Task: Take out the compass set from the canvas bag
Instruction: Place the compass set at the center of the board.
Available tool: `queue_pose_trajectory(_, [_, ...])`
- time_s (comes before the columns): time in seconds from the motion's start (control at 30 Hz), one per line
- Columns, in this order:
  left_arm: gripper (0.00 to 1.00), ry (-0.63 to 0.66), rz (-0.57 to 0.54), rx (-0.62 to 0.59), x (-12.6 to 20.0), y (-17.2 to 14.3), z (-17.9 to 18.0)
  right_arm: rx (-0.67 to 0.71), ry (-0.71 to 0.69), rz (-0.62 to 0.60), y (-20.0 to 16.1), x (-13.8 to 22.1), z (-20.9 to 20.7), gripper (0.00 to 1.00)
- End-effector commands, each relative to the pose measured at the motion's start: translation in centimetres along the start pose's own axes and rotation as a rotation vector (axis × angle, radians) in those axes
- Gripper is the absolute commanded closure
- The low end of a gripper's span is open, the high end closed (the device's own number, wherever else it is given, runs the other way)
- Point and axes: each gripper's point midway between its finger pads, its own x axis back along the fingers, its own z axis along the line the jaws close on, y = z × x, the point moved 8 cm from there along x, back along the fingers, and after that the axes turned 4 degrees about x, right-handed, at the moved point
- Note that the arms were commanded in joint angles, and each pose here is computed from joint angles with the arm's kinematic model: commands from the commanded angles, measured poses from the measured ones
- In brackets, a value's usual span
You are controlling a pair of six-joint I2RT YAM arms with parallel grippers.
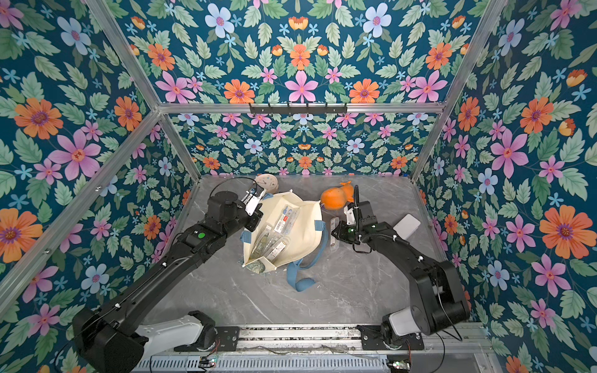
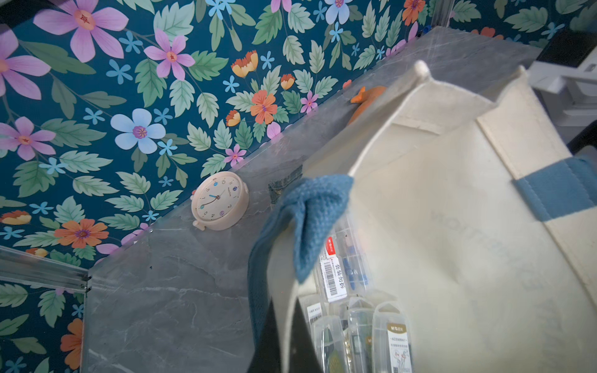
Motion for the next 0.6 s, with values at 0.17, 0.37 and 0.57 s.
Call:
queue_pose_trajectory(0.17, [1.00, 0.116, -0.074, 0.005, 1.0, 1.7, 1.5, -0.002, 0.083, 0.017, 1.1, -3.7, -0.5, 0.93])
queue_pose_trajectory(0.37, [1.00, 0.114, -0.067, -0.005, 1.1, 1.2, 1.5, -0.054, 0.057, 0.100, 0.0, -6.6, -2.5, 0.89])
queue_pose_trajectory(0.57, [1.00, 0.099, -0.063, -0.008, 0.9, 0.8, 1.3, -0.067, 0.026, 0.130, -0.7, -7.3, -3.4, 0.79])
